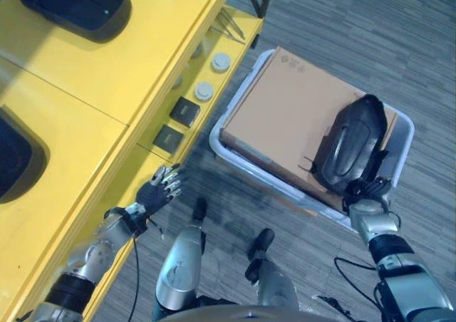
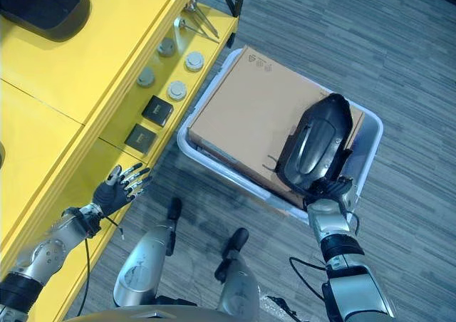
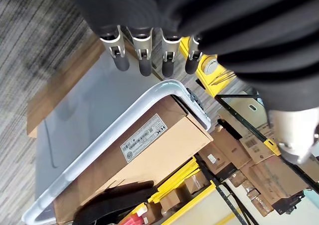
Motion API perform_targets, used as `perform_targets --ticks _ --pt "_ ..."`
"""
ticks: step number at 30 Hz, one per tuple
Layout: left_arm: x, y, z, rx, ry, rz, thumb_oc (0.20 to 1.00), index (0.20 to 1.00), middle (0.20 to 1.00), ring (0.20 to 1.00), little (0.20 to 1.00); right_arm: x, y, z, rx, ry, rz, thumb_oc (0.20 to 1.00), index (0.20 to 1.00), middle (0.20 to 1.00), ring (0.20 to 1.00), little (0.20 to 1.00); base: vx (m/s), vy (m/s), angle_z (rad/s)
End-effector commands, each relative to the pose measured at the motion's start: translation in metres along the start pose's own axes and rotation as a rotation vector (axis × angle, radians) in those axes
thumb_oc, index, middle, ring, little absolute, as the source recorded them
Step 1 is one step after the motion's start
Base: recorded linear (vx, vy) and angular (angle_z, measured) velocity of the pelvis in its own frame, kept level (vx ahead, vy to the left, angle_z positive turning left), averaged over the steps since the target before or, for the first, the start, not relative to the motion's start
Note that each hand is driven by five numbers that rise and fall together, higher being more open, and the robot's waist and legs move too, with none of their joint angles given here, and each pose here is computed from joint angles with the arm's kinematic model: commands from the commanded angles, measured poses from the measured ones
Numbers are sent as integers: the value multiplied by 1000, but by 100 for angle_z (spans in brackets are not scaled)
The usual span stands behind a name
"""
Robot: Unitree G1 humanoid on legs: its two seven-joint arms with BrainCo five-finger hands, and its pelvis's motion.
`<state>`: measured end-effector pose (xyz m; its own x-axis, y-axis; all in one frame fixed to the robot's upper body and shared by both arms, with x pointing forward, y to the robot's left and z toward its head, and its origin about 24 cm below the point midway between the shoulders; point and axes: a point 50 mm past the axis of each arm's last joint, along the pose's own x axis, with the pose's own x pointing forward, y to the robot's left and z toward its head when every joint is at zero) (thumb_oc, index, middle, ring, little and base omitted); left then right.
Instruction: Move parts from the plastic box to the shelf.
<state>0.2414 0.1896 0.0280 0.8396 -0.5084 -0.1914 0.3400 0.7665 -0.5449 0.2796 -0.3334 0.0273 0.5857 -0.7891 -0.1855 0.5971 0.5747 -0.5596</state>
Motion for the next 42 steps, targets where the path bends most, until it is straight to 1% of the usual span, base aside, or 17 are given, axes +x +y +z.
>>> perform_targets --ticks 1,6,7,11,12,16,17,18,20,21,22,24,28,32,33,36,42 --pt "-2 -15 1 -6 -54 -105 1000 1000 1000 1000 1000 -2 -1 8 11 -79 24 200 200 200 200 200 55 -81 -4" --pt "-6 -20 -3 10 -18 -134 1000 1000 1000 1000 1000 -5 -10 18 111 -140 22 200 200 200 200 200 107 -93 -2" --pt "-6 -28 0 14 -4 -157 1000 1000 1000 1000 1000 -12 -14 37 124 -222 48 200 200 200 200 200 190 -51 -6" --pt "-1 -37 -6 -41 78 -154 1000 1000 1000 1000 1000 -25 -9 55 126 -320 122 200 200 200 200 200 140 -10 -3" --pt "4 -38 -8 -51 97 -129 1000 1000 1000 1000 1000 -30 -3 61 120 -342 161 200 200 200 200 200 134 -12 -3" --pt "16 -40 -15 -35 165 -117 1000 1000 1000 1000 1000 -39 11 73 107 -379 250 200 200 200 200 200 92 -4 -1" --pt "27 -43 -22 -53 231 -99 1000 1000 1000 1000 1000 -46 25 82 86 -408 311 200 200 200 200 200 81 2 -4" --pt "32 -45 -28 -74 274 -94 1000 1000 1000 1000 1000 -50 32 85 81 -417 334 200 200 200 200 200 89 10 -5" --pt "46 -49 -38 -103 333 -77 1000 1000 1000 1000 1000 -60 48 92 68 -436 394 200 200 200 200 200 51 12 -16" --pt "48 -50 -40 -112 353 -77 1000 1000 1000 1000 1000 -62 51 93 67 -440 406 200 200 200 200 200 52 6 -17" --pt "57 -55 -47 -131 394 -61 1000 1000 1000 1000 1000 -71 64 96 54 -448 447 200 200 200 200 200 48 2 -11" --pt "69 -58 -53 -130 433 -9 1000 1000 1000 1000 1000 -84 81 97 35 -457 506 200 200 200 200 200 53 2 -7" --pt "85 -58 -66 -121 487 43 1000 1000 1000 1000 1000 -105 104 96 3 -470 595 200 200 200 200 200 30 -15 -18" --pt "94 -63 -71 -104 507 52 1000 1000 1000 1000 1000 -114 115 95 4 -468 632 200 200 200 200 200 9 -12 -3" --pt "101 -72 -74 -93 513 44 1000 1000 1000 1000 1000 -119 123 95 -11 -465 659 200 200 200 200 200 22 -24 -10" --pt "108 -82 -74 -100 506 27 1000 1000 1000 1000 1000 -124 131 96 -29 -466 684 200 200 200 200 200 23 -18 -11" --pt "114 -96 -74 -124 479 -18 1000 1000 1000 1000 1000 -133 140 90 -47 -459 735 200 200 200 200 200 4 -2 -2"
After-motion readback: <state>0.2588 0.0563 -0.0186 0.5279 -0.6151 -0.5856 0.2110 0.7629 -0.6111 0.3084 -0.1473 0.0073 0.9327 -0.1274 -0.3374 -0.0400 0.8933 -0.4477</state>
